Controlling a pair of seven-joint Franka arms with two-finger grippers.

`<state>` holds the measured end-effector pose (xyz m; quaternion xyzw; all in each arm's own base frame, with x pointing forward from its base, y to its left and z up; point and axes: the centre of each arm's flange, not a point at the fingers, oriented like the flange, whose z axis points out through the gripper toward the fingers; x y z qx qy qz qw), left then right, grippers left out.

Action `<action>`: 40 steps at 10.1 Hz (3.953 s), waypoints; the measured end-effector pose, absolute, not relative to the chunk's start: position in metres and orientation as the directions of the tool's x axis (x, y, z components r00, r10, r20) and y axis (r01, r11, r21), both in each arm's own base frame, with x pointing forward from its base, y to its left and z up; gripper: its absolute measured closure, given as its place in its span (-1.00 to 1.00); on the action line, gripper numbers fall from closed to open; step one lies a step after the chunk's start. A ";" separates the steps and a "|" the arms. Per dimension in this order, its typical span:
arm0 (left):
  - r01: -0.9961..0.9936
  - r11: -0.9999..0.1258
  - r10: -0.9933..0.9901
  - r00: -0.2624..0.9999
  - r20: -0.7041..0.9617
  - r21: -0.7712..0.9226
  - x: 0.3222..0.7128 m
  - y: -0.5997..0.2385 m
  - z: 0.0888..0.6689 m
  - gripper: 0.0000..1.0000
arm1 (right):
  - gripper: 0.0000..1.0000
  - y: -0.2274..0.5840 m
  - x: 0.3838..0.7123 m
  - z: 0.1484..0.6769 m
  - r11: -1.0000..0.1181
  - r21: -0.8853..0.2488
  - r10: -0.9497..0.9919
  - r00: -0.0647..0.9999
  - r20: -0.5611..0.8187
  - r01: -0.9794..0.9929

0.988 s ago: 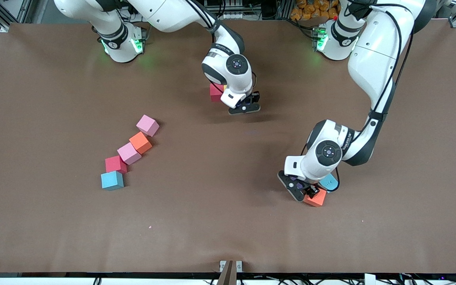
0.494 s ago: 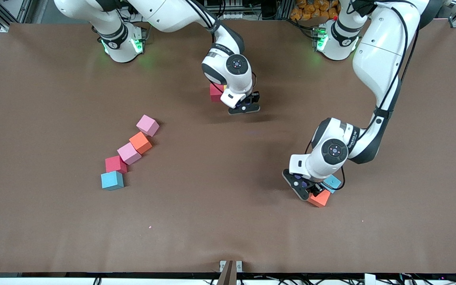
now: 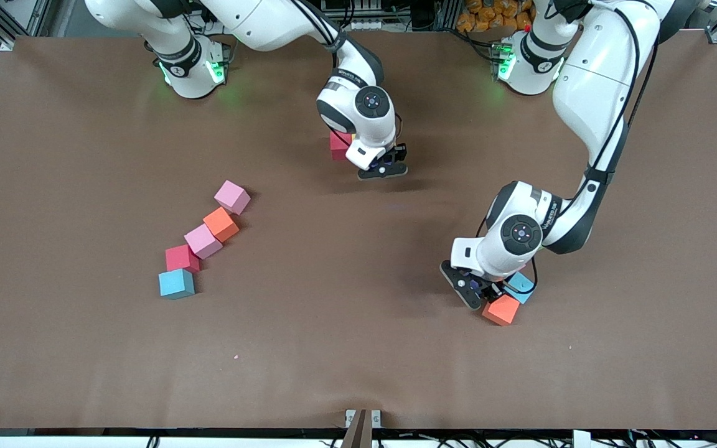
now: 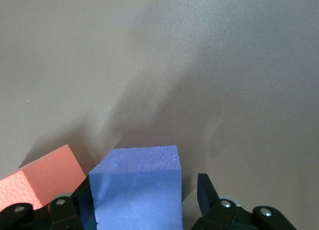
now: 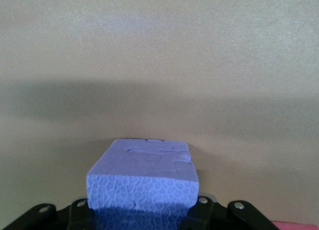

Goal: Form number 2 with 11 blocks

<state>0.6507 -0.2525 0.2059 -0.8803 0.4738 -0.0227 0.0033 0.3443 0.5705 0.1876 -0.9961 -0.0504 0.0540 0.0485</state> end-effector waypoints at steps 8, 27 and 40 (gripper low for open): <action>-0.833 -0.554 -0.833 0.554 0.007 -0.020 0.648 -0.247 0.219 -0.10 | -1.00 0.570 0.346 0.191 -0.990 -0.105 0.101 0.990 -0.098 0.091; -0.189 -0.980 -0.196 0.968 -0.159 0.059 0.512 -0.440 0.268 -0.04 | -1.00 0.176 0.479 0.303 -0.999 0.039 -0.039 0.984 -0.174 -0.033; 0.151 -0.989 0.151 0.987 -0.064 -0.005 0.440 -0.458 0.246 -0.04 | -1.00 0.154 0.435 0.208 -0.826 0.007 -0.554 0.810 -0.192 -0.564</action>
